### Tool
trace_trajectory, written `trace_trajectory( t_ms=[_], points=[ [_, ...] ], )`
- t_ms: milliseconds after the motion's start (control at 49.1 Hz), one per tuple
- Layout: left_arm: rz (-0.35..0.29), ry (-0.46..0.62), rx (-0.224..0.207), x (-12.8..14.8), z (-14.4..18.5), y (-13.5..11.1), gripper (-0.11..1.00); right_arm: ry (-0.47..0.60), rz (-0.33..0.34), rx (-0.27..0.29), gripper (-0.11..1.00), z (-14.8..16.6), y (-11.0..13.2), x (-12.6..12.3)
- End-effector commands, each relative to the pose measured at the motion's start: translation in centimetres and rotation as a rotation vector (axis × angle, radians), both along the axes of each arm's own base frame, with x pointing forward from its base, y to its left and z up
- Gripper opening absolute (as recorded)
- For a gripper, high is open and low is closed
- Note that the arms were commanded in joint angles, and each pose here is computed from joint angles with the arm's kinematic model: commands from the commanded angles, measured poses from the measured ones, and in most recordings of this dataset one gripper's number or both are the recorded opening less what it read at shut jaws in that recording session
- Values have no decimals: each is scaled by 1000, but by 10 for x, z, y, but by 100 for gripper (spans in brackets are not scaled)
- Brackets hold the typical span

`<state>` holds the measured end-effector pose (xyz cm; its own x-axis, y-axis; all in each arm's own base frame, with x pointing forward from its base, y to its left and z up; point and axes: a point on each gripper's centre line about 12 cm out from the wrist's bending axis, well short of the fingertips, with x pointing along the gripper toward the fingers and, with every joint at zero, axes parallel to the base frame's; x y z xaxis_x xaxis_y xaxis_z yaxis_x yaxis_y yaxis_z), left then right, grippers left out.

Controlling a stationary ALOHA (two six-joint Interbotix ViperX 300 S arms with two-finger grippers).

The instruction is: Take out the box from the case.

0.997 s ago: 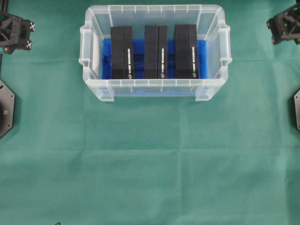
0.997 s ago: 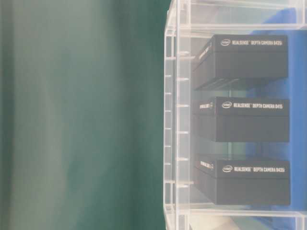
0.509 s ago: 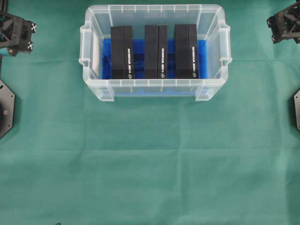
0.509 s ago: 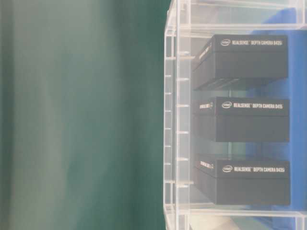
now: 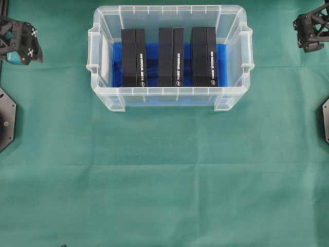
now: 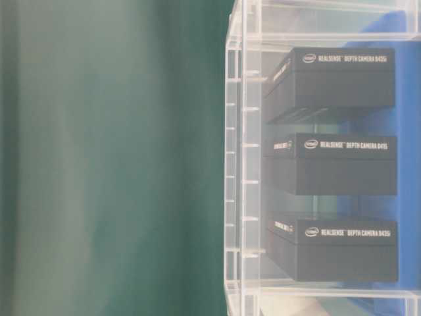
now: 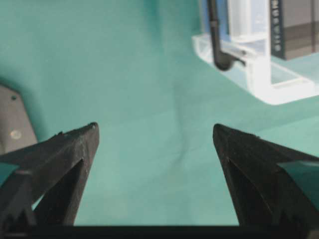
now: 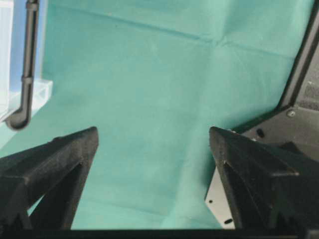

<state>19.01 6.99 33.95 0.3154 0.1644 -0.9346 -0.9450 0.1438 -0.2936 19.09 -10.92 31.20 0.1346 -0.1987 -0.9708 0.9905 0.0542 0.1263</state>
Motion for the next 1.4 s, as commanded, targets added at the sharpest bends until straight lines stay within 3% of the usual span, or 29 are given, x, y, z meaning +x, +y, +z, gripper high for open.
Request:
trace_trajectory(
  t_ms=[0,896,1119,1384],
  points=[
    [1,-15,3,0,5,0,94,-13,-7,-13,94,4,-1,0],
    [5,-6,2,0,5,0,94,-36,-44,-13,94,5,-3,4],
    [7,17,-1,-2,4,1,94,-72,-65,5,94,3,-5,19],
    [13,26,-2,-2,3,1,95,-100,-60,13,94,4,-9,57]
  ],
)
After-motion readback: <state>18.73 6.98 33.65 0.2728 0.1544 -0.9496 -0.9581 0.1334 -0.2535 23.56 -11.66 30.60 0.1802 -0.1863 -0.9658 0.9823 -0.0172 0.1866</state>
